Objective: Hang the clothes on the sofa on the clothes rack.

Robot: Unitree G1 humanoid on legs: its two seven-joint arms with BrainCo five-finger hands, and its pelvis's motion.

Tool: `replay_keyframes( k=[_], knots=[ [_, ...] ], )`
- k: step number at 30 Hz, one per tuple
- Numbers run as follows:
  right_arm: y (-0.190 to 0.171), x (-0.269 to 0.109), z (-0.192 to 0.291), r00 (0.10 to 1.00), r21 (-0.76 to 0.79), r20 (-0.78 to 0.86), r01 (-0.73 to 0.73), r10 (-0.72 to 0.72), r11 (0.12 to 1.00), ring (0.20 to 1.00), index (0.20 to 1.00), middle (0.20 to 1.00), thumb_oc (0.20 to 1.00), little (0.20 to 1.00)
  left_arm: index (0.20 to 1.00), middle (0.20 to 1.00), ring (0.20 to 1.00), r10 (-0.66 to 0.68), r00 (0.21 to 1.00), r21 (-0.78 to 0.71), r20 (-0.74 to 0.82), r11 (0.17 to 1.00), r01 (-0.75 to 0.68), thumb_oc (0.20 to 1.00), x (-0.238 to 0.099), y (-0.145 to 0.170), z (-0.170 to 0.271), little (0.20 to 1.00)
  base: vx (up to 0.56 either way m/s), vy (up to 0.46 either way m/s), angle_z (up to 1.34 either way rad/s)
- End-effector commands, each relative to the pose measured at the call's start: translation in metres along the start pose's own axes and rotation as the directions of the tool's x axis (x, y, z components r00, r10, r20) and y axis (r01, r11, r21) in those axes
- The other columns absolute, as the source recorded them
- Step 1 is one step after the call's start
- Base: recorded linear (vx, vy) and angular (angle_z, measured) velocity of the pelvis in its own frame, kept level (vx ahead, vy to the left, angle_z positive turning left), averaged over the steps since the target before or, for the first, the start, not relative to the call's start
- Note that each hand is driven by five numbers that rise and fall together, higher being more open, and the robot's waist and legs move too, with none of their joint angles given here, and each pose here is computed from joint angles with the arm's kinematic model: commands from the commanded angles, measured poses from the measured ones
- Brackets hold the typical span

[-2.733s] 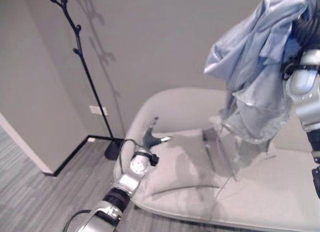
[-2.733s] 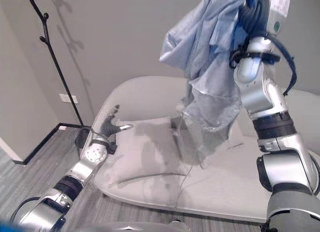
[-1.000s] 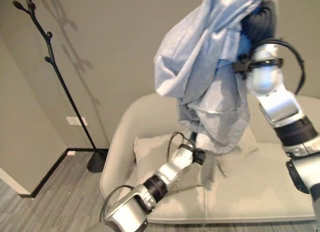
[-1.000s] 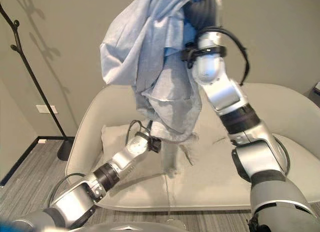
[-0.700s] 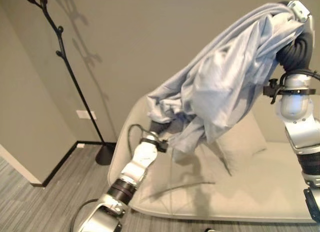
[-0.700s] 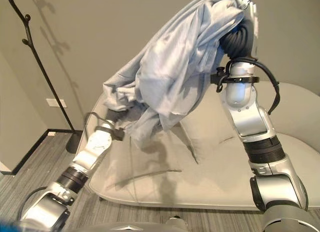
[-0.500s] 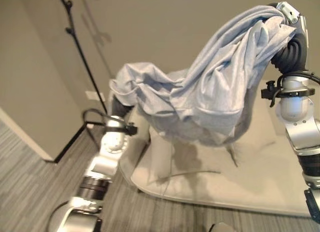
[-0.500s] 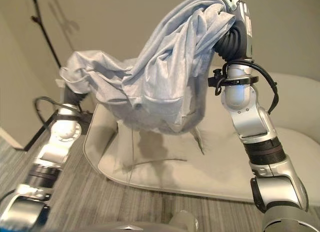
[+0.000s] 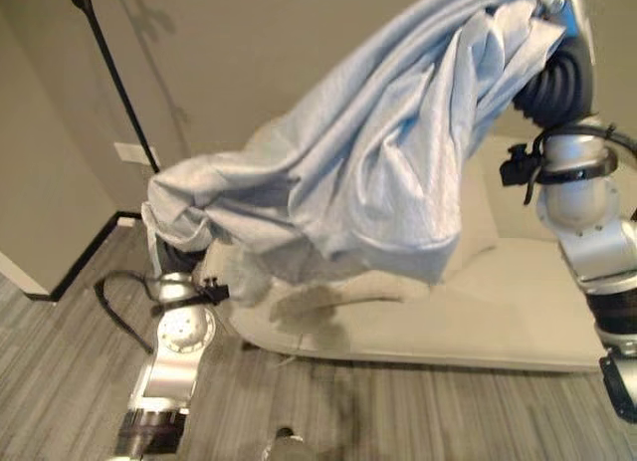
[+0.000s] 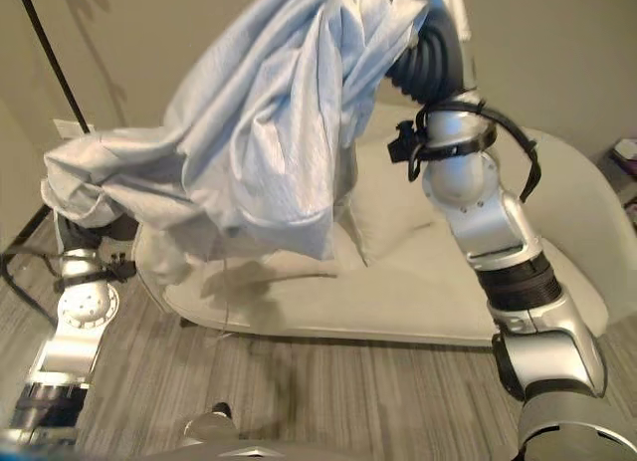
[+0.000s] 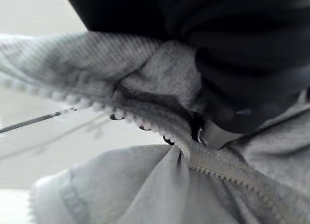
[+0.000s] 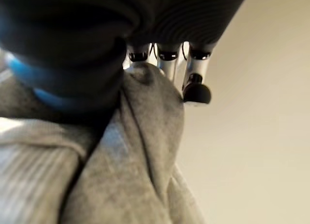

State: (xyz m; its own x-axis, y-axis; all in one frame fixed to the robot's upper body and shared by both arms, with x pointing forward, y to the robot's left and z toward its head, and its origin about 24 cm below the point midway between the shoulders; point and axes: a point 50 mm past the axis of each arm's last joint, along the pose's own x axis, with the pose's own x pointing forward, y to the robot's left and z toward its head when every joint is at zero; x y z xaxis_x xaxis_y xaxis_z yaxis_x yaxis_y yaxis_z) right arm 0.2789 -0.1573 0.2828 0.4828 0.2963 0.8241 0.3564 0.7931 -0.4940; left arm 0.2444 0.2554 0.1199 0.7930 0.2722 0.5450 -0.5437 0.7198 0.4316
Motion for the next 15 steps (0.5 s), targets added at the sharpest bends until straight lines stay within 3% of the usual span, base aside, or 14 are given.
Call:
replay_keyframes(
  k=[1,8,15],
  knots=[
    [-0.033,0.007,-0.005,0.981,-0.013,-0.009,0.194,-0.194,0.981,0.2,0.2,0.2,0.2,0.2,0.2,0.2,0.2,0.029,0.998,0.105,0.048,0.994,-0.034,0.2,0.004,0.022,-0.001,0.2,-0.25,-0.038,0.57],
    [-0.018,-0.014,-0.019,0.991,-0.004,-0.099,0.091,-0.091,0.996,0.2,0.2,0.2,0.2,0.2,0.2,0.2,0.2,0.035,0.998,0.045,0.053,0.998,-0.038,0.2,-0.006,0.018,0.004,0.2,-0.27,0.075,0.37],
    [-0.021,-0.028,-0.029,0.986,-0.05,-0.151,0.064,-0.071,0.997,0.2,0.2,0.2,0.2,0.2,0.2,0.2,0.2,0.021,0.999,-0.024,0.05,1.0,-0.019,0.2,-0.011,0.004,0.008,0.2,-0.02,0.363,0.59]
  ],
)
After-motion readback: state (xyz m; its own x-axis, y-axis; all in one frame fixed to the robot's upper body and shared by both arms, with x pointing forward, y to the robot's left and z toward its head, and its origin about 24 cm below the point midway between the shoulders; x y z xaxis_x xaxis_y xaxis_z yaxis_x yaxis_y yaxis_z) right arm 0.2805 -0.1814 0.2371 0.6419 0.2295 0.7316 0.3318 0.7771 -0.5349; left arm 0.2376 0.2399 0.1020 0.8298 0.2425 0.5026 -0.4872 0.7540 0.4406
